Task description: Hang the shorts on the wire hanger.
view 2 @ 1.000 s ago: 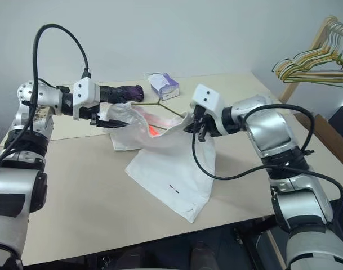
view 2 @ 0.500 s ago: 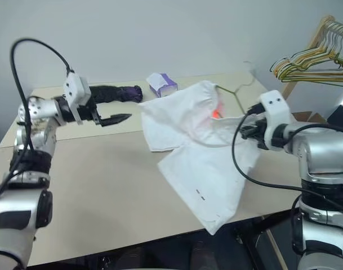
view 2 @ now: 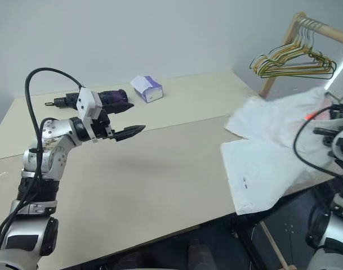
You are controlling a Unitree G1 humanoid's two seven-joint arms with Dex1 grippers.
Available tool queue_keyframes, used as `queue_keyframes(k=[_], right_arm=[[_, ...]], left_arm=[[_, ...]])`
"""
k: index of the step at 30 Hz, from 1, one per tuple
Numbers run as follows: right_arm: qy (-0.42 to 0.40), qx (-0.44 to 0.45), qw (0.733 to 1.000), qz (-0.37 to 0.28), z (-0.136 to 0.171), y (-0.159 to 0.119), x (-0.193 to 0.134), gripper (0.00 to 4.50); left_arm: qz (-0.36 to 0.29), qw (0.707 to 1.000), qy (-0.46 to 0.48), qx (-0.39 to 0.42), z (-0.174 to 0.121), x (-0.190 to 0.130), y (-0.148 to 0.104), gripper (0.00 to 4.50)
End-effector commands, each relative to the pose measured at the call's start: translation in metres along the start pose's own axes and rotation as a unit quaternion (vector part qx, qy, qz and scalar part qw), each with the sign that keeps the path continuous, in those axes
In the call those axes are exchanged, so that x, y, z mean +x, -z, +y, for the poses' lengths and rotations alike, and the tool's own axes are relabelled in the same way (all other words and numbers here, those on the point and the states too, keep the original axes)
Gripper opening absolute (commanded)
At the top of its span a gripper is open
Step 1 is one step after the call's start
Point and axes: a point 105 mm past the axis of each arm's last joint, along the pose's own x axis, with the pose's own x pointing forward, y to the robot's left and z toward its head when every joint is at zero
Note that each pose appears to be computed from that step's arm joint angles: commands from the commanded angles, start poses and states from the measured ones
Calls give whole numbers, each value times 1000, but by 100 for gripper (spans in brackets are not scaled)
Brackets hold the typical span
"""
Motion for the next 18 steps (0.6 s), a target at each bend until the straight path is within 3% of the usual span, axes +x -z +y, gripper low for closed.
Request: queue_keyframes(k=[1,9,18], right_arm=[[54,33,996,-57,-38,-33,-1,0],[113,72,985,-105,-75,-68,13,0],[131,127,976,-123,-88,-76,17,0]], left_arm=[[-17,1000,3,18,-2,0,-15,447],[-24,999,10,29,-8,-4,-21,447],[-136,990,40,15,-23,-19,-49,447]])
